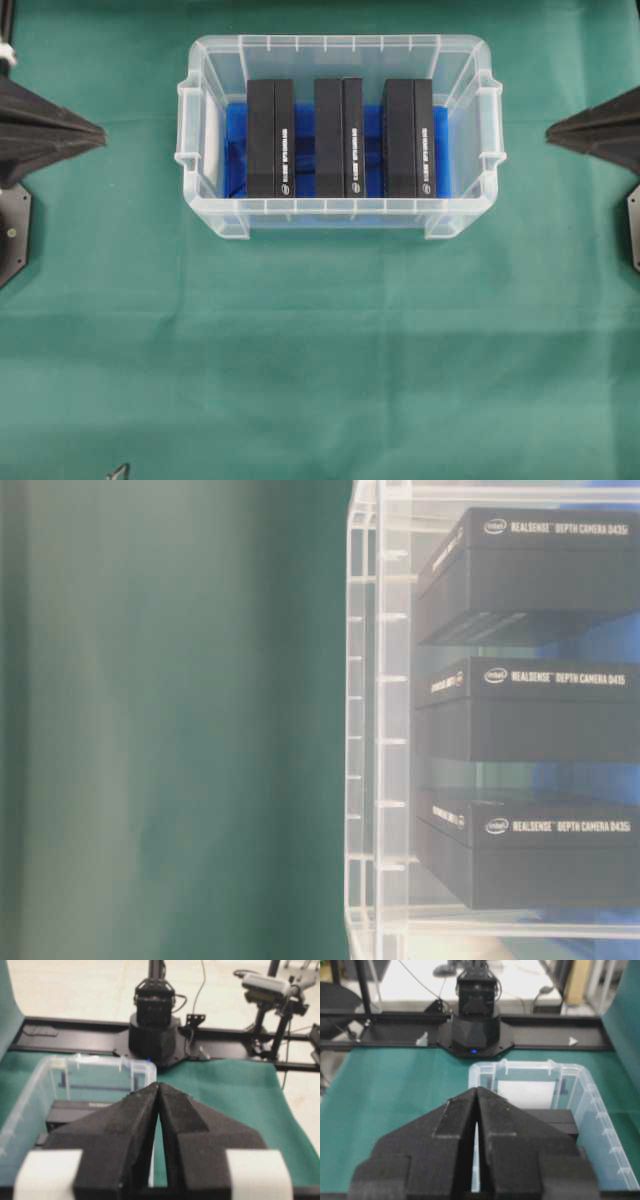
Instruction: Take the box out of the case with the right arm.
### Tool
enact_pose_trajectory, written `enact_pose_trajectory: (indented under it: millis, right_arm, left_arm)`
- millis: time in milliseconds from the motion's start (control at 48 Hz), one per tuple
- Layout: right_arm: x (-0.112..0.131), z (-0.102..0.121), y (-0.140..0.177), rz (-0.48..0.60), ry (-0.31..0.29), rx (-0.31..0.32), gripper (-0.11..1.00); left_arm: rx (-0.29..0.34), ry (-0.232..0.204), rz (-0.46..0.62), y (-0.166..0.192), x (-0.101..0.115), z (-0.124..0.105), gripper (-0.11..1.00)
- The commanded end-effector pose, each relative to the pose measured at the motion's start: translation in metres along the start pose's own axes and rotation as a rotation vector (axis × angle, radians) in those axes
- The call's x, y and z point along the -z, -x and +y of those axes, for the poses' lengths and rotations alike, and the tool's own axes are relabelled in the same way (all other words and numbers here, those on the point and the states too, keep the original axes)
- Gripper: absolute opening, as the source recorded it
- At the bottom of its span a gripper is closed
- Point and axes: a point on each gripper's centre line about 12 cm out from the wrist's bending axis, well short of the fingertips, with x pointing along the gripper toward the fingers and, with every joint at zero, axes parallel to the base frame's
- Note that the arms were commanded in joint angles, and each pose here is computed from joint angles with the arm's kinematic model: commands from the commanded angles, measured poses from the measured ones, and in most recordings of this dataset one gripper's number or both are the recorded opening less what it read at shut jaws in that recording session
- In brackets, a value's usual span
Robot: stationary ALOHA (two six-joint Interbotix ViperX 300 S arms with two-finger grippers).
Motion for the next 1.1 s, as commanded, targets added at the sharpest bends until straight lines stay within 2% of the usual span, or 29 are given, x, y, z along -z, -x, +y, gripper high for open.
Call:
enact_pose_trajectory:
  millis: [0,146,271,333,459,584,729,875,980,1084]
  right_arm:
    - [-0.022,0.002,0.0,0.013,-0.011,0.007,0.02]
    - [-0.025,0.003,-0.003,0.076,-0.014,0.019,0.02]
    - [-0.02,0.002,-0.004,0.127,-0.019,0.028,0.02]
    - [-0.014,0.001,-0.003,0.188,-0.029,0.039,0.02]
    - [-0.001,-0.002,-0.001,0.342,-0.062,0.075,0.02]
    - [0.009,-0.003,0.005,0.515,-0.12,0.125,0.02]
    - [0.022,-0.006,0.017,0.77,-0.194,0.218,0.02]
    - [0.035,-0.008,0.028,0.989,-0.245,0.312,0.02]
    - [0.041,-0.009,0.034,1.11,-0.27,0.37,0.02]
    - [0.042,-0.009,0.035,1.156,-0.277,0.394,0.02]
  left_arm:
    - [-0.001,-0.001,0.015,0.0,-0.024,-0.002,0.02]
    - [-0.005,0.002,0.053,0.0,-0.029,-0.002,0.02]
    - [-0.01,0.002,0.105,0.001,-0.024,-0.001,0.02]
    - [-0.013,0.008,0.162,0.002,-0.019,-0.001,0.02]
    - [-0.015,0.026,0.348,0.004,-0.007,-0.003,0.02]
    - [-0.023,0.059,0.529,0.009,0.001,-0.006,0.02]
    - [-0.032,0.096,0.714,0.019,0.008,-0.012,0.02]
    - [-0.07,0.131,0.895,0.031,0.018,-0.013,0.02]
    - [-0.101,0.153,0.989,0.037,0.024,-0.012,0.02]
    - [-0.114,0.163,1.023,0.038,0.026,-0.012,0.02]
